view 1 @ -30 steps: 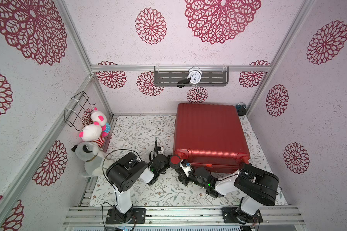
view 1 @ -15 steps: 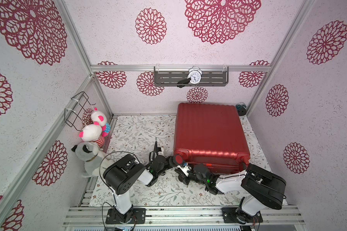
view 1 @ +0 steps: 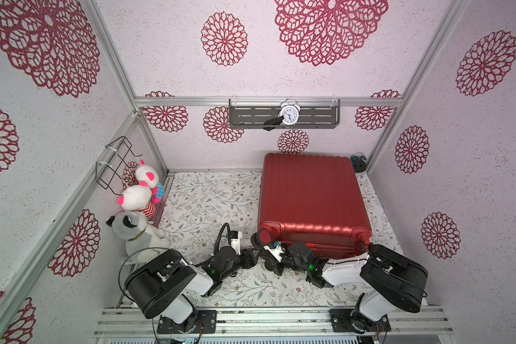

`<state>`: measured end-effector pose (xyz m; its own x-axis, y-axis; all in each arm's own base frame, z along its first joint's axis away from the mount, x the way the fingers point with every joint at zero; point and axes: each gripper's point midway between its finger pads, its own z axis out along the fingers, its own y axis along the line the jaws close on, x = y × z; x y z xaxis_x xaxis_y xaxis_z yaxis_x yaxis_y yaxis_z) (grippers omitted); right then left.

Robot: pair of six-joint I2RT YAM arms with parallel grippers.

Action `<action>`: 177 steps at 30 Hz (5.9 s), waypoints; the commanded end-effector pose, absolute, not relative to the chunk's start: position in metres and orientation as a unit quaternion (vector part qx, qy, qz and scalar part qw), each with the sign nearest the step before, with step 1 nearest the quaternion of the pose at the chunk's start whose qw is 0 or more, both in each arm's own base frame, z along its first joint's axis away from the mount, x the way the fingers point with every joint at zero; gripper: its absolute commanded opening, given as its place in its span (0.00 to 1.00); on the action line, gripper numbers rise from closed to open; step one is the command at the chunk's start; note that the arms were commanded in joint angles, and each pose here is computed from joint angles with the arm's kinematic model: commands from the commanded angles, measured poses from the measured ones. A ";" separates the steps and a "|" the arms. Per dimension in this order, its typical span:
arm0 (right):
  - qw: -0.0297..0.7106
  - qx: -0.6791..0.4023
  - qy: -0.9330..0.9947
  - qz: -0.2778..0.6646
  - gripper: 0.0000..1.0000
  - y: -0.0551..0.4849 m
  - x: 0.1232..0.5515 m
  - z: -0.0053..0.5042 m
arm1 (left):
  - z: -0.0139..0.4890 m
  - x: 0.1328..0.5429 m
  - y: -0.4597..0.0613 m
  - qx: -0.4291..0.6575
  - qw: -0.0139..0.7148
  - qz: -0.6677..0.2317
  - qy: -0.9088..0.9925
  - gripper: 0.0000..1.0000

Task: Open the suitcase zippers
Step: Adjust the suitcase at the center of the board, then move the suitcase to the center of the board, then open the suitcase at the corner of the board.

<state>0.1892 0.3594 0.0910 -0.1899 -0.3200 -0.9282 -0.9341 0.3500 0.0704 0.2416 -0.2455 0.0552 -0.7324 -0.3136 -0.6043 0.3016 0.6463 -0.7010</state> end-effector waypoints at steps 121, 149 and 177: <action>0.438 0.056 0.896 0.056 0.98 0.044 0.239 0.274 | 0.237 0.223 -0.256 0.066 0.420 -0.309 0.851 0.93; 0.395 0.065 0.914 0.060 0.99 0.044 0.304 0.240 | 0.200 0.312 -0.244 0.031 0.399 -0.247 0.883 0.83; 0.394 0.118 0.909 0.067 0.78 0.030 0.254 0.182 | 0.223 0.314 -0.240 0.031 0.397 -0.302 0.866 0.90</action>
<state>0.2451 0.0332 0.1750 -0.6887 0.2719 -0.6722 0.1527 0.9606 0.2321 0.3139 -0.2428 0.2164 -0.6982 -0.1729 -0.6947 0.2831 0.8246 -0.4898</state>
